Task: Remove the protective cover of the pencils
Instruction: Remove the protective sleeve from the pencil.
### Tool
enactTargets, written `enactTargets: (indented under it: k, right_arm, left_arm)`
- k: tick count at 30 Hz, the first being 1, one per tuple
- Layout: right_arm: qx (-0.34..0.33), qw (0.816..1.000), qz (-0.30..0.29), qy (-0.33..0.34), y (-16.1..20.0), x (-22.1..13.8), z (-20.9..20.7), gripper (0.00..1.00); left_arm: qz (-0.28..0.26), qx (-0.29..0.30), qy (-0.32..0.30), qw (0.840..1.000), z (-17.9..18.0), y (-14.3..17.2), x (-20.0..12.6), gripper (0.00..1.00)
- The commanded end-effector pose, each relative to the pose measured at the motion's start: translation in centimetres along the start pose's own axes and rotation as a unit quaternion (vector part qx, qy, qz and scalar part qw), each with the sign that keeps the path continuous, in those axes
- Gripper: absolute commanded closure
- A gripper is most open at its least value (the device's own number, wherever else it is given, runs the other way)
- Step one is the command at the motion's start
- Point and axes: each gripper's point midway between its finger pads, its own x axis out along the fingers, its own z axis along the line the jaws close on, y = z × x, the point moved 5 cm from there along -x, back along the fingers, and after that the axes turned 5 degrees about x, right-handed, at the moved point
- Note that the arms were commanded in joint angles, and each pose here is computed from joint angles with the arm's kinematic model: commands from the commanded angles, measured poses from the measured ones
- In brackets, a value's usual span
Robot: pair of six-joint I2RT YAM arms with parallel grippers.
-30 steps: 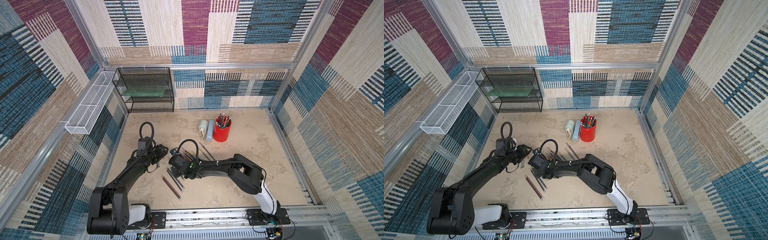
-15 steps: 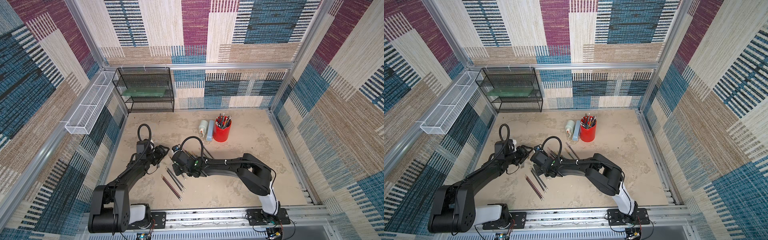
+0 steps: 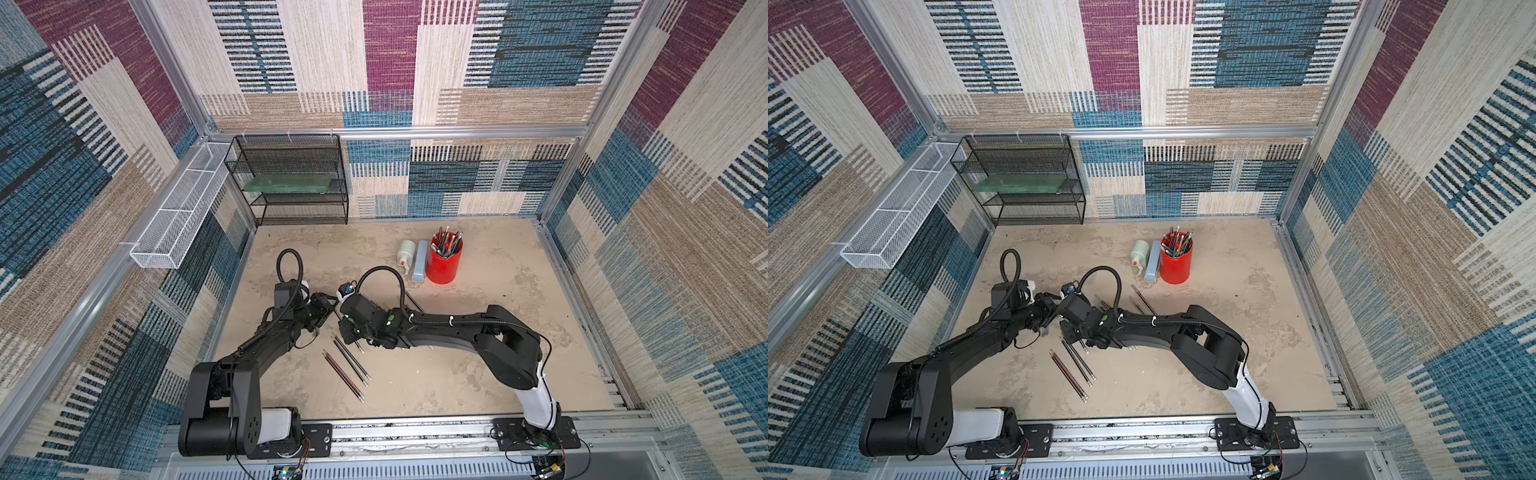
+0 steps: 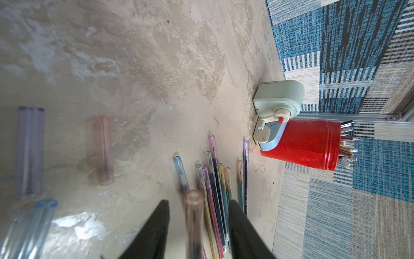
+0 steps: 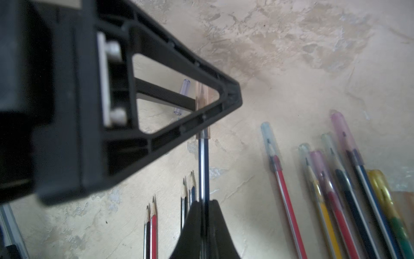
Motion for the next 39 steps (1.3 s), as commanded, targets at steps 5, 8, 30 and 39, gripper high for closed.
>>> enactTargets:
  k: [5,8,30,39]
  right_arm:
    - [-0.004,1.000,-0.003,-0.014,-0.4,-0.1,0.6,1.00]
    - [-0.010,1.000,-0.005,-0.014,-0.3,-0.4,0.8,1.00]
    - [-0.025,0.999,0.003,-0.021,3.1,-1.5,0.1,1.00]
    - [-0.024,0.999,-0.006,-0.026,5.0,-3.0,-0.2,1.00]
  left_arm:
    - [-0.010,0.004,0.005,1.000,-0.4,-0.4,-0.4,0.78]
    - [-0.012,0.001,0.003,1.000,-0.2,-0.5,-0.5,0.83]
    - [-0.028,0.007,-0.008,1.000,0.2,-1.0,-0.8,1.00]
    - [-0.040,0.013,-0.016,0.999,0.2,-1.4,-1.4,1.00]
